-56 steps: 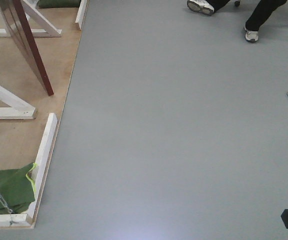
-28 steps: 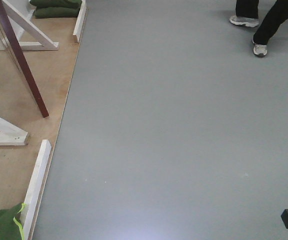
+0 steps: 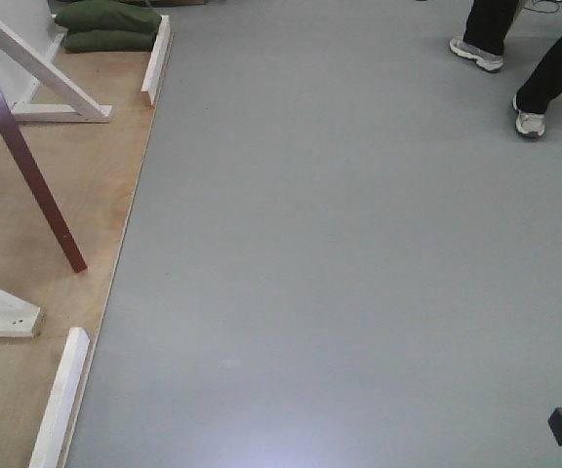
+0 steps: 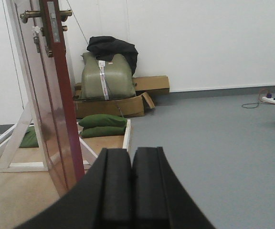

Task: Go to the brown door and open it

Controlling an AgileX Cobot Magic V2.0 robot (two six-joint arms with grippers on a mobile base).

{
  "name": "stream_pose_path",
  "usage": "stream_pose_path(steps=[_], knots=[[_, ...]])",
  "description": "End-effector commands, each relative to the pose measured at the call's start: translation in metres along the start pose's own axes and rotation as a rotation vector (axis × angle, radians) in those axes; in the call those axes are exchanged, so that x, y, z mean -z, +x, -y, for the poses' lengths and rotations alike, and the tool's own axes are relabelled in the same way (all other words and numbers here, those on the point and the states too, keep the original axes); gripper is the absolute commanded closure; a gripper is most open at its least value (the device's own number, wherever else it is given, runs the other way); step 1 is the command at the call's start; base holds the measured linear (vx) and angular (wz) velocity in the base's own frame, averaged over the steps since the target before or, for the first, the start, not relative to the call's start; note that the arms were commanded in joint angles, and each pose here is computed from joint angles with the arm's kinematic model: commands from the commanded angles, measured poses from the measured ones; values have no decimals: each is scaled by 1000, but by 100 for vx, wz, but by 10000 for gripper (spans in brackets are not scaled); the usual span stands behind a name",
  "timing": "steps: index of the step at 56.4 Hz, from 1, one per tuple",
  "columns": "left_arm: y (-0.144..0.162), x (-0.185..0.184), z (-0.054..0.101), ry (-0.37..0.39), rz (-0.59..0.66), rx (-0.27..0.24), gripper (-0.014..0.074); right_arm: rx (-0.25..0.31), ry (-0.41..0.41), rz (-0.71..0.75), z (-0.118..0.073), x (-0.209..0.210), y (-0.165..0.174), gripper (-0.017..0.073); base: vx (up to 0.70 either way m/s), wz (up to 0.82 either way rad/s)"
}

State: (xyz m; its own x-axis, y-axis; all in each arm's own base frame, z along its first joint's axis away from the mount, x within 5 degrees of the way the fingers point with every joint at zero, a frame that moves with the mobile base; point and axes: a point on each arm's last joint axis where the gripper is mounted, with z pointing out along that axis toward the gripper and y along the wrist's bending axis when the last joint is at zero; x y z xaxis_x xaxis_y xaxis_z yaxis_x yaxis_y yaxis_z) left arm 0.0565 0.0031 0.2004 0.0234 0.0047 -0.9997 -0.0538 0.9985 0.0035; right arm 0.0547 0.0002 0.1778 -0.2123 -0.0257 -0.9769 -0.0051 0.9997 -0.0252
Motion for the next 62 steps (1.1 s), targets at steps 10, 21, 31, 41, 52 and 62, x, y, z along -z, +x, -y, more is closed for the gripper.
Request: stream_pose_path(steps=[10,21,31,41,52,62], knots=[[-16,3,-1,-12,116,9,600,12,4,90,0,1,-7,559,36,1],[-16,3,-1,-12,116,9,600,12,4,90,0,1,-7,559,34,-1],[-16,3,-1,-12,116,9,600,12,4,90,0,1,-7,559,34,-2],[-16,3,-1,-12,116,9,600,12,4,90,0,1,-7,559,32,-2],[-17,3,-1,-11,116,9,600,12,4,90,0,1,-7,559,29,-1],[-17,3,0,-8,116,9,600,12,4,90,0,1,-7,559,27,-1]])
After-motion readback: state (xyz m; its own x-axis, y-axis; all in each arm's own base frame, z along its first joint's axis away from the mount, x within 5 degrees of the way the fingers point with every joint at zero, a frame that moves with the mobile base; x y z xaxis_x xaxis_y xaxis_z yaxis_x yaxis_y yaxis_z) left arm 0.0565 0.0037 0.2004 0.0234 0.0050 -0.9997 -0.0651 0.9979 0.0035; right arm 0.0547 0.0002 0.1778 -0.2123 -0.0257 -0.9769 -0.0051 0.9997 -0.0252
